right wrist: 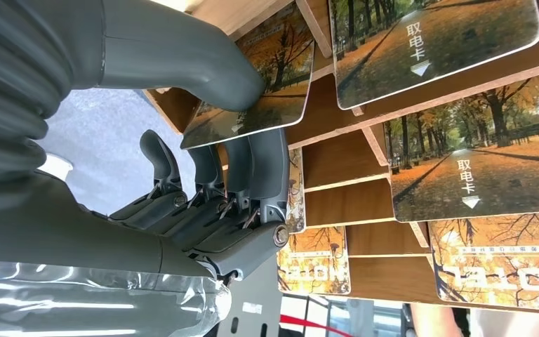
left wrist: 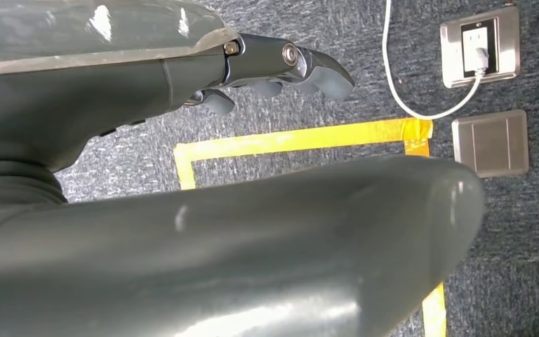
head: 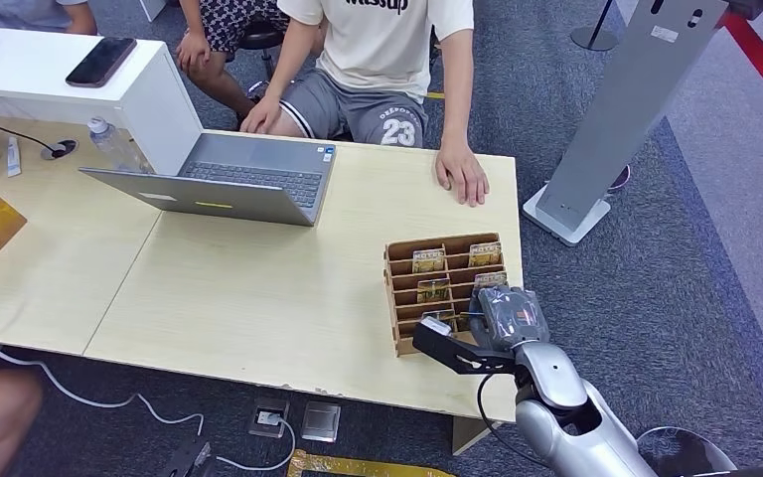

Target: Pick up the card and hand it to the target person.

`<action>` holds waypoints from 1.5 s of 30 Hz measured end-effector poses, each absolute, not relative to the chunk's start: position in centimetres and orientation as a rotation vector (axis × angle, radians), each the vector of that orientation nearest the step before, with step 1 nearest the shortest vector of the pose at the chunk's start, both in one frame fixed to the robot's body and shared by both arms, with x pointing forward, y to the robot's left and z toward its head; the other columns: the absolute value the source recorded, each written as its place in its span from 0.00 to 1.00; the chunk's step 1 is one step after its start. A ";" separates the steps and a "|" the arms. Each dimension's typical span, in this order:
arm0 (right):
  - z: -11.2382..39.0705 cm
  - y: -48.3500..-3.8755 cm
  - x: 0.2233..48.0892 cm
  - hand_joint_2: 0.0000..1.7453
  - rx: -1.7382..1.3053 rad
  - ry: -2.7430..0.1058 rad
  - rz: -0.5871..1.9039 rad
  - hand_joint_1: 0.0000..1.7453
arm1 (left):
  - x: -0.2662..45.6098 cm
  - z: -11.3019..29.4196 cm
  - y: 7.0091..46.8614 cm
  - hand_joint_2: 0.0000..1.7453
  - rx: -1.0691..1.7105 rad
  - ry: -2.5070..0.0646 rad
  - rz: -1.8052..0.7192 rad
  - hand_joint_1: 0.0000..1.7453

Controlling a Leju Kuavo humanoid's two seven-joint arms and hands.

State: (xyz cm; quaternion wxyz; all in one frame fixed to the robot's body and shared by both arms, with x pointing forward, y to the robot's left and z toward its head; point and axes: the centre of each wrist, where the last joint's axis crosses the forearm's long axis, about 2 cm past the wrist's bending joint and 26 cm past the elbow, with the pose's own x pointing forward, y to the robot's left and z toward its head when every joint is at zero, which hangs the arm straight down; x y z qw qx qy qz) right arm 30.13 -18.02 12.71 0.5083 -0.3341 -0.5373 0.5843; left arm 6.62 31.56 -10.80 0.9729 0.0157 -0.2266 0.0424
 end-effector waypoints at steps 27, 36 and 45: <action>26.4 -17.7 30.6 1.00 -0.752 -1.791 1.365 0.79 | 6.6 -10.8 31.7 0.00 0.030 -0.449 0.103 0.00; 25.9 -16.9 32.7 1.00 -0.822 -2.117 1.171 0.79 | 6.8 -10.8 31.2 0.00 0.017 -0.461 0.087 0.00; 24.1 -16.6 36.0 1.00 -0.961 -2.167 1.070 0.79 | 7.4 -10.7 30.7 0.00 0.008 -0.471 0.073 0.00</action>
